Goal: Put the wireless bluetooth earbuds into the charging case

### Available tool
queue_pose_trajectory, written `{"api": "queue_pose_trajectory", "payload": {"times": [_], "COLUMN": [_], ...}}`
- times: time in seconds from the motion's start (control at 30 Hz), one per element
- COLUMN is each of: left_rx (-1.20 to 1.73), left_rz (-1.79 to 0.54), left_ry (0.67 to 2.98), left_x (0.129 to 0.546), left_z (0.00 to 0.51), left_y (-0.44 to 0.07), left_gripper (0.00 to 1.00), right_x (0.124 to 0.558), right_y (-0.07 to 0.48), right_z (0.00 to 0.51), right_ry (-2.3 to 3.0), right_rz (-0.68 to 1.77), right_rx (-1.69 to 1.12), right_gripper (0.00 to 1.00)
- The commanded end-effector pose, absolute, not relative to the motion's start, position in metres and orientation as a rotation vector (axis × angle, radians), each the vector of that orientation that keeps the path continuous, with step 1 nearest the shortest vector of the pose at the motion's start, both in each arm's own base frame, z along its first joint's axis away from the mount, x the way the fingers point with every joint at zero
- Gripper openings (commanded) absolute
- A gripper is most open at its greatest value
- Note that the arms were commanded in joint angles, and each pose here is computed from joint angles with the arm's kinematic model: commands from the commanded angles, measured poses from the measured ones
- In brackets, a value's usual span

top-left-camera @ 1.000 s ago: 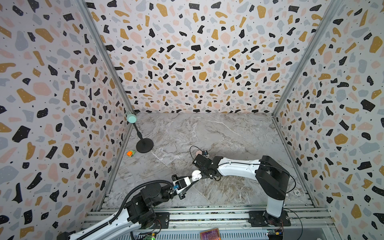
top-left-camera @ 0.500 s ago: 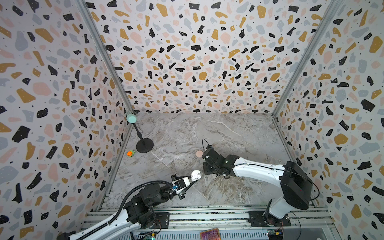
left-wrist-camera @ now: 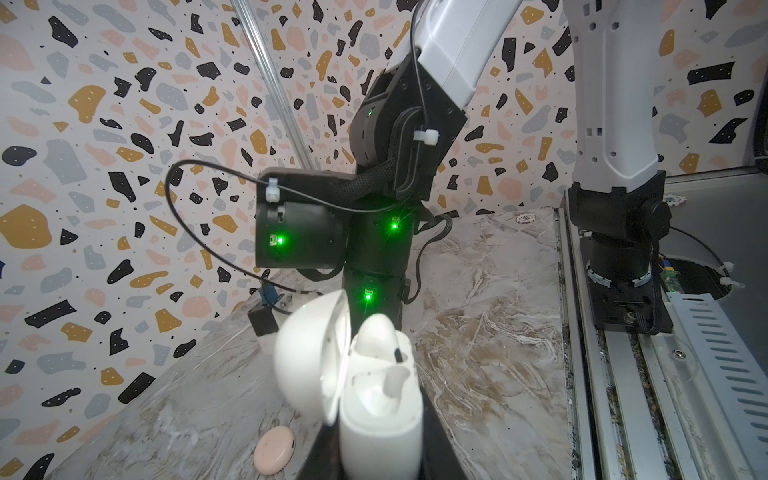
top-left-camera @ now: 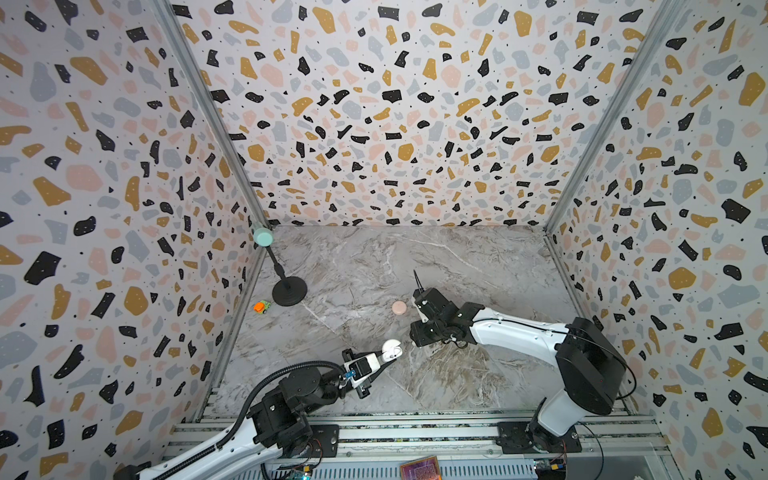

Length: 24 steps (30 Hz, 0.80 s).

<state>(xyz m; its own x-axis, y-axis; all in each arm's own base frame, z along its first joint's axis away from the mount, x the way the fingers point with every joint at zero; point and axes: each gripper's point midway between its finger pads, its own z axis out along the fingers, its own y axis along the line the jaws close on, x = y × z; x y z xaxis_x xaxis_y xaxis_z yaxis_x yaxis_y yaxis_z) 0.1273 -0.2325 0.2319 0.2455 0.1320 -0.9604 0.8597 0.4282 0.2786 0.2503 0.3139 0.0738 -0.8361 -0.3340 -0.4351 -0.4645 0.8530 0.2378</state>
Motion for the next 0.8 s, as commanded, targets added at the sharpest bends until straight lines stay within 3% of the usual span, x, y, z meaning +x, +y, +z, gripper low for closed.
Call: {"api": "queue_pose_trajectory", "payload": {"times": [0.0,0.77], "left_rx": [1.022,1.018], "left_rz": [-0.629,-0.621], "left_ry": [1.219,1.222], "left_x": [0.128,0.129], "left_z": [0.235,0.235], "left_y": [-0.232,-0.231], "left_gripper": [0.0,0.0], "right_x": [0.248,0.244], "right_y": [0.318,0.317], "right_z": [0.079,0.047], "right_ry": [2.645,2.734], "right_rz": [0.456,0.27], "right_rx": [-0.693,-0.716], "right_gripper": [0.51,0.37]}}
